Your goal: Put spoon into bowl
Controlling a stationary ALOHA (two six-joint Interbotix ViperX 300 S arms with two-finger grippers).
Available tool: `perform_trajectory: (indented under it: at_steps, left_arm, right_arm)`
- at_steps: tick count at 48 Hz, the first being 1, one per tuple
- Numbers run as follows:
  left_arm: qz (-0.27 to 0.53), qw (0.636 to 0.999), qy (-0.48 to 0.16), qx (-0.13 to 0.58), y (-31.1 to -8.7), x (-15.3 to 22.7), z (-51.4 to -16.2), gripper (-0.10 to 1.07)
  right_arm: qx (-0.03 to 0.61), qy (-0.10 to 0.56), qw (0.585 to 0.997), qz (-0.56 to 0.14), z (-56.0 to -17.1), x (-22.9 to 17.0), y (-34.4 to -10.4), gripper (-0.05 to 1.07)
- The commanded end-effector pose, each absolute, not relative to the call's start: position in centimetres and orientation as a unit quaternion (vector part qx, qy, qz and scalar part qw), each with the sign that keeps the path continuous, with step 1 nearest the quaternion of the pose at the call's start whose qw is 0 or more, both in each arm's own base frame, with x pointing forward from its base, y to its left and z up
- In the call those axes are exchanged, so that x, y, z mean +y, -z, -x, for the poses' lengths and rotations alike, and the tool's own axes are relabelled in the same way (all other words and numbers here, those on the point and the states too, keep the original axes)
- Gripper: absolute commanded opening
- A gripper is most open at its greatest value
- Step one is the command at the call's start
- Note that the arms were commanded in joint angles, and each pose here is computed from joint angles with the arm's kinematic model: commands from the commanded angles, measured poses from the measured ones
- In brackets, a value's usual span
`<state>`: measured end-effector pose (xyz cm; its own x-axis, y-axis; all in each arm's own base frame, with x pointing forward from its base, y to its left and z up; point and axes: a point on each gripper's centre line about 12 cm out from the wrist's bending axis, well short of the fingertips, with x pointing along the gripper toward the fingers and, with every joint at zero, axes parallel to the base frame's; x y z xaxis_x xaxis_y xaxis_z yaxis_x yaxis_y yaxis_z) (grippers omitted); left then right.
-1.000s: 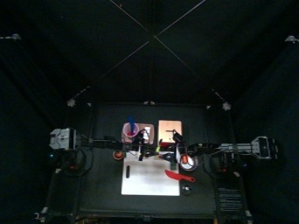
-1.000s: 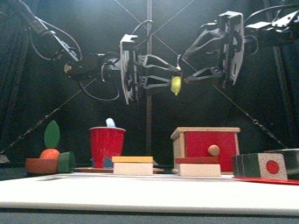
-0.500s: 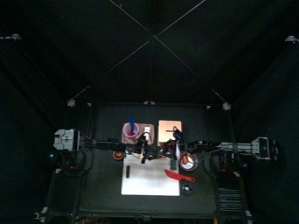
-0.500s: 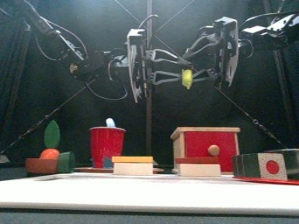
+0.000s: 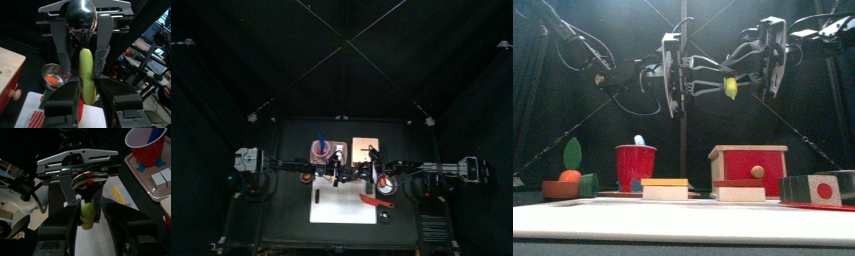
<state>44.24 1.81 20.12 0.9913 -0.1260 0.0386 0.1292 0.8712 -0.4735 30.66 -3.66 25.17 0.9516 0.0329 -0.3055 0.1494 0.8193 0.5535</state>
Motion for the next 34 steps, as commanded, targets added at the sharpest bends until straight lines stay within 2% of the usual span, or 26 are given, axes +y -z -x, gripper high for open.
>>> perform_trajectory:
  at_steps: [1,11,22,25,34]
  left_arm:
    - [0.242,0.967,0.068,-0.028,-21.6,2.0,-44.6,0.61]
    - [0.244,0.967,0.065,-0.025,-21.3,2.0,-44.5,0.61]
    - [0.243,0.968,0.067,-0.02,-20.8,1.8,-44.9,0.67]
    - [0.242,0.968,0.067,-0.022,-20.9,1.8,-45.0,0.71]
    - [0.239,0.969,0.066,-0.023,-20.9,2.1,-45.2,0.98]
  right_arm:
    - [0.143,0.028,0.943,-0.298,-30.7,-3.7,-25.8,0.69]
    - [0.139,0.037,0.941,-0.305,-30.6,-4.2,-25.8,0.6]
    - [0.136,0.053,0.937,-0.319,-30.4,-5.0,-25.5,0.59]
    - [0.136,0.054,0.936,-0.32,-30.3,-5.0,-25.5,0.59]
    - [0.136,0.053,0.936,-0.321,-30.4,-4.9,-25.5,0.59]
